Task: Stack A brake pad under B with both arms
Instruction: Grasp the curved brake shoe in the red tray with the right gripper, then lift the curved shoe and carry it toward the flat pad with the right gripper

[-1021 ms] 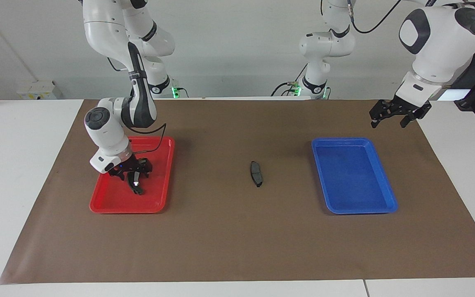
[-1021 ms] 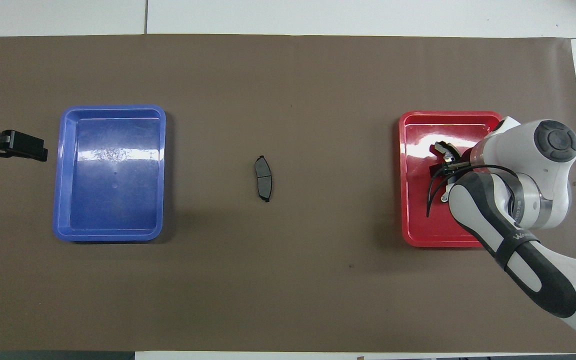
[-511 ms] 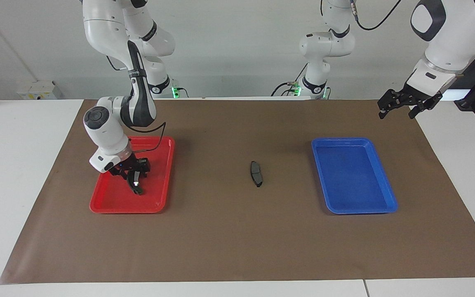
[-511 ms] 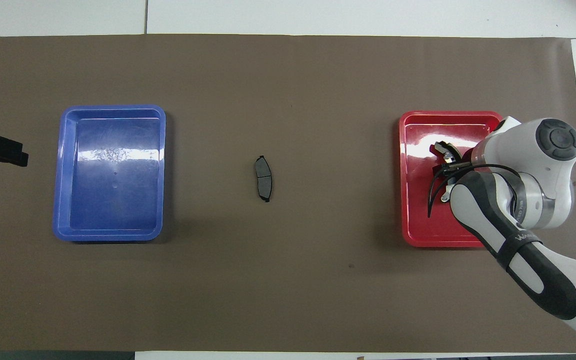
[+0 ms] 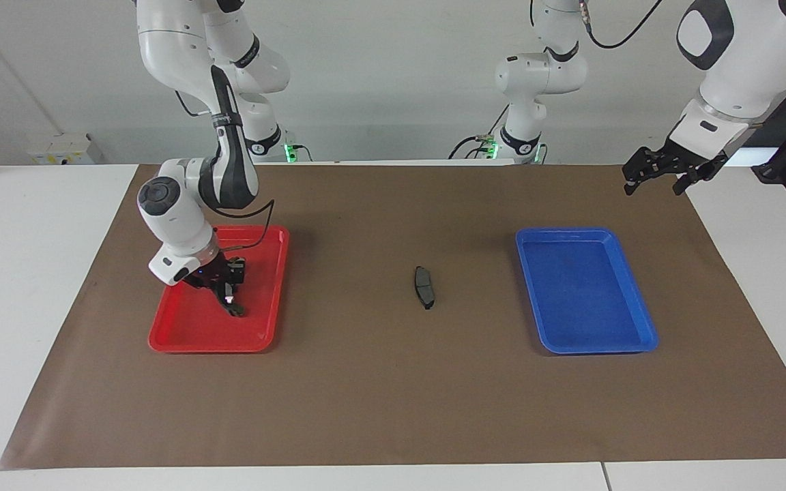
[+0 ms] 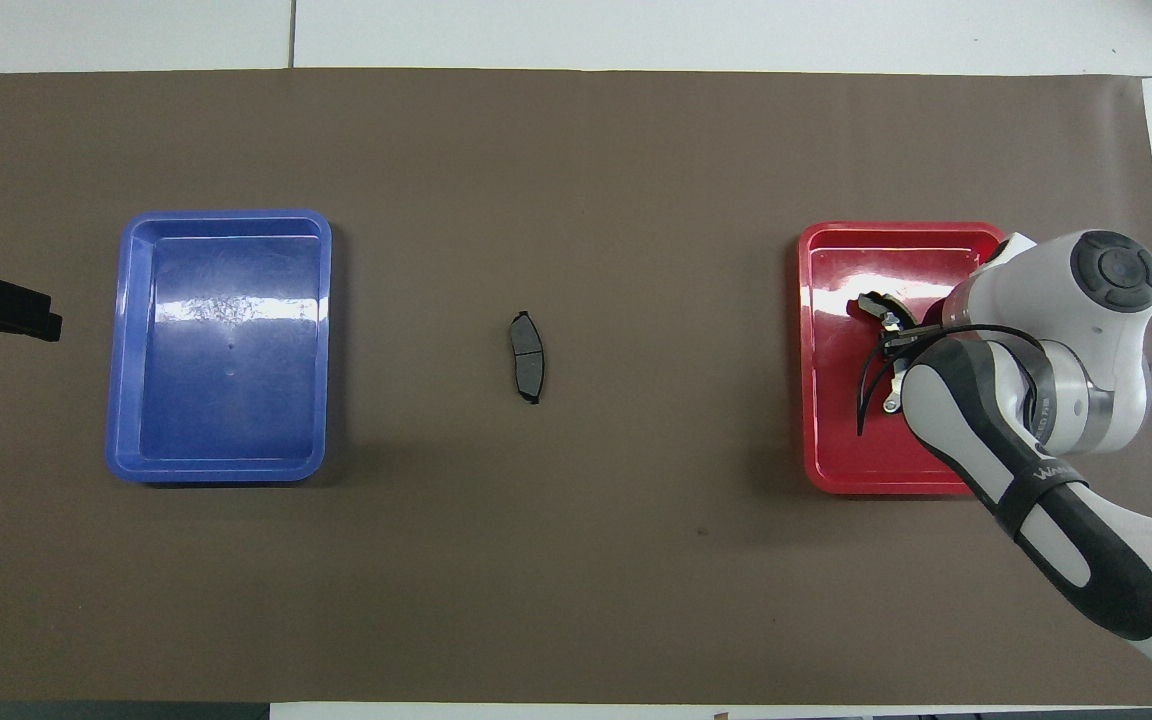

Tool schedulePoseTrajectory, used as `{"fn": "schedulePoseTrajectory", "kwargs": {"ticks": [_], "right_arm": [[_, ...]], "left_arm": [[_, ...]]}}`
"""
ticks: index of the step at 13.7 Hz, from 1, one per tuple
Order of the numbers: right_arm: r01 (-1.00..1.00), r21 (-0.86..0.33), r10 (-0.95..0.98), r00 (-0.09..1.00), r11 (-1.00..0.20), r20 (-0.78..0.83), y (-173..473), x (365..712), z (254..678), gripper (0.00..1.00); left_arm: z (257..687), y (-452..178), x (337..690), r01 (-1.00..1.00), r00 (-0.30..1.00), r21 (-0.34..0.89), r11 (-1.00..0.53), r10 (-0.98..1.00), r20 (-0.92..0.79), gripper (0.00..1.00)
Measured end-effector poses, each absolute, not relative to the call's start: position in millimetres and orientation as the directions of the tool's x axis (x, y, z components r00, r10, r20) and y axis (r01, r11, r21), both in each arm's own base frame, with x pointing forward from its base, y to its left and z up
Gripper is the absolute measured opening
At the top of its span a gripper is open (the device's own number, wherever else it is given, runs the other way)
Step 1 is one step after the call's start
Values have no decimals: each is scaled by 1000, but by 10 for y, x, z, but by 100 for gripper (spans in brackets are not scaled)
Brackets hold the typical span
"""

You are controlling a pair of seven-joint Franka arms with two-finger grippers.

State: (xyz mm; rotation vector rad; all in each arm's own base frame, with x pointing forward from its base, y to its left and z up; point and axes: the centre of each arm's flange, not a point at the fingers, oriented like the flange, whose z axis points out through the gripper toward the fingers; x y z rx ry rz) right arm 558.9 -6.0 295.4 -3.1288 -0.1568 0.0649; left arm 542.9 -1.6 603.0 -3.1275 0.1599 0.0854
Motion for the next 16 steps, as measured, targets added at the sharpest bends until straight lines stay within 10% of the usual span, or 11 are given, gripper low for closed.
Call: {"fn": "schedulePoseTrajectory", "kwargs": {"ticks": [9, 16], "right_arm": [[95, -33, 95, 995, -995, 4, 1177, 5970, 3800, 44], [83, -73, 82, 997, -994, 11, 2715, 6212, 3557, 44]], "left_arm": [[6027, -7, 5429, -101, 993, -6, -995, -100, -55, 100], [6027, -7, 5429, -101, 993, -6, -995, -100, -56, 100]]}}
